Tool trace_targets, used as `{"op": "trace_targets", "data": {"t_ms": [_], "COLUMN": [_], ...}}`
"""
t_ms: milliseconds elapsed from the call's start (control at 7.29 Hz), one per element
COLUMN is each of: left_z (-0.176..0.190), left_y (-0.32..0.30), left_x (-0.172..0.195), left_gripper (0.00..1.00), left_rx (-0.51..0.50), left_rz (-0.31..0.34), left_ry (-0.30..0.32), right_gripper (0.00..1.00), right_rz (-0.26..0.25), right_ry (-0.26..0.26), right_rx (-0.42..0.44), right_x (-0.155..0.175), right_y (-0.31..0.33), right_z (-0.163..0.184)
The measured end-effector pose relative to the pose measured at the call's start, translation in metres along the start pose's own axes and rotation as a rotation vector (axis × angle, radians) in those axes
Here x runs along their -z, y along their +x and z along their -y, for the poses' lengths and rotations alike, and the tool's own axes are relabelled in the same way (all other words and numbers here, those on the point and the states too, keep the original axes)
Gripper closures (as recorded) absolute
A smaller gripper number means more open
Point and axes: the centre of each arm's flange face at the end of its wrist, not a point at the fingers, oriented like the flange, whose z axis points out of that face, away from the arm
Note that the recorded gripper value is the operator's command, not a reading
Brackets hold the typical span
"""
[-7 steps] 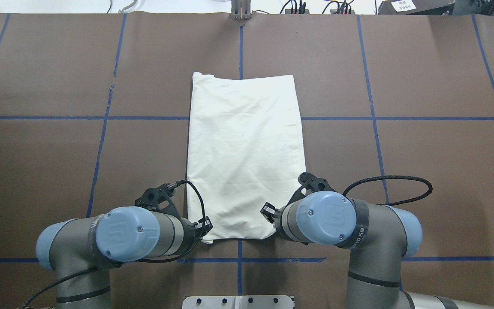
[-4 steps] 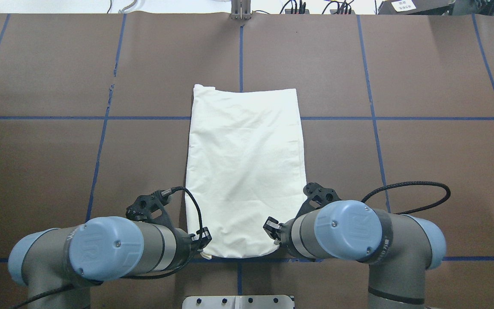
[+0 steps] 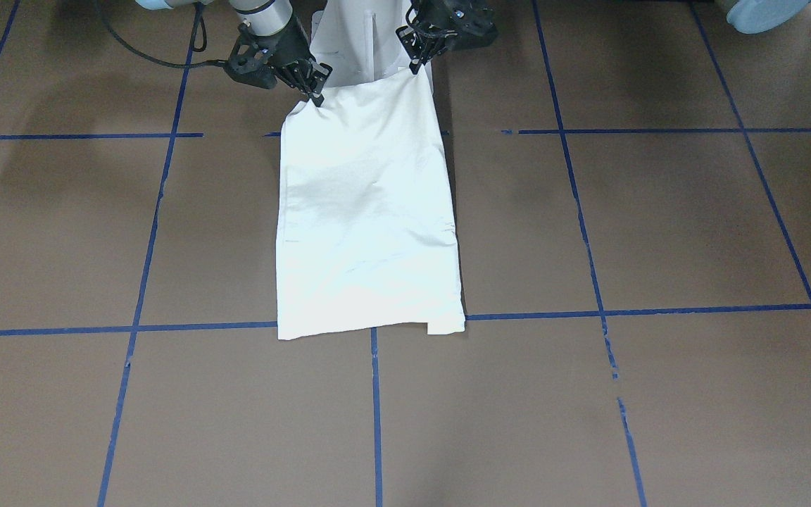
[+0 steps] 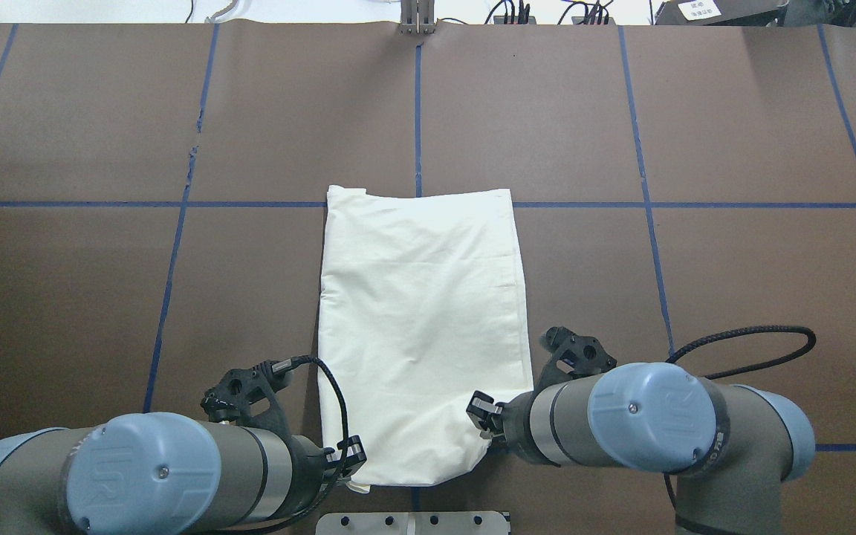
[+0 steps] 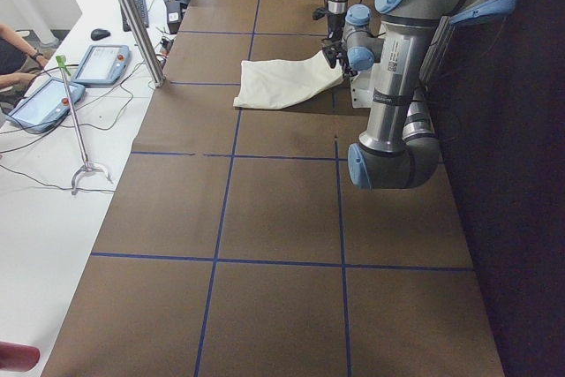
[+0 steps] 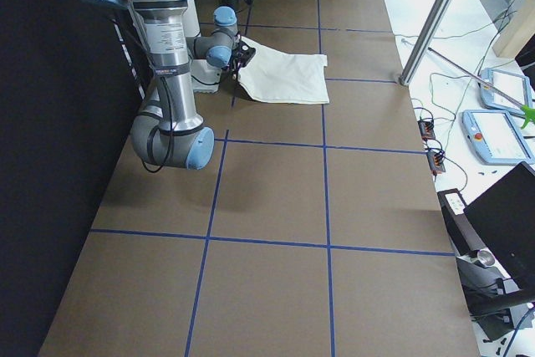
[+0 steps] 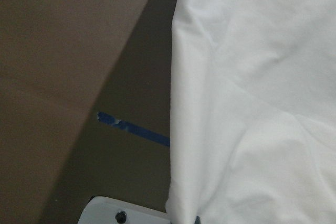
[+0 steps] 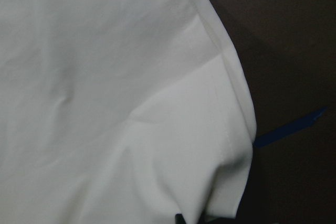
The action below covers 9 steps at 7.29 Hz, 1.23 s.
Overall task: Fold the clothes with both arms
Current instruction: 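Lift the near edge with both grippers and fold it toward the far edge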
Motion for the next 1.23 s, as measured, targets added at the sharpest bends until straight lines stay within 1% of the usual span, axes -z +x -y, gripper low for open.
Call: {"op": "trace_targets", "data": {"t_ms": [137, 274, 411, 548, 686, 960, 1097, 1234], "left_z": [0.017, 0.043, 0.077, 0.116, 0.156, 0.220, 0.248, 0.268], "left_y": [0.006, 0.014, 0.025, 0.043, 0.060, 0.071, 0.071, 0.069], "left_x": [0.008, 0.018, 0.031, 0.038, 0.034, 0.001, -0.013, -0.021], "left_gripper": [1.00, 1.00, 1.00, 1.00, 1.00, 1.00, 1.00, 1.00], "left_rx": [-0.006, -0.004, 0.006, 0.018, 0.027, 0.037, 0.049, 0.056], "left_rz": [-0.017, -0.037, -0.059, -0.074, -0.084, -0.108, -0.110, -0.104], "left_ry": [0.025, 0.060, 0.100, 0.144, 0.186, 0.240, 0.263, 0.281], "right_gripper": [1.00, 1.00, 1.00, 1.00, 1.00, 1.00, 1.00, 1.00], "right_rz": [0.030, 0.050, 0.065, 0.070, 0.063, 0.015, -0.013, -0.027], "right_ry": [0.025, 0.034, 0.031, 0.035, 0.050, 0.079, 0.092, 0.101], "right_rx": [-0.002, -0.011, -0.024, -0.039, -0.047, -0.072, -0.094, -0.111], "right_x": [0.004, 0.011, 0.019, 0.021, 0.015, -0.014, -0.029, -0.041], "right_y": [-0.008, -0.020, -0.040, -0.063, -0.085, -0.139, -0.157, -0.161], "right_z": [0.027, 0.057, 0.089, 0.121, 0.150, 0.209, 0.236, 0.259]}}
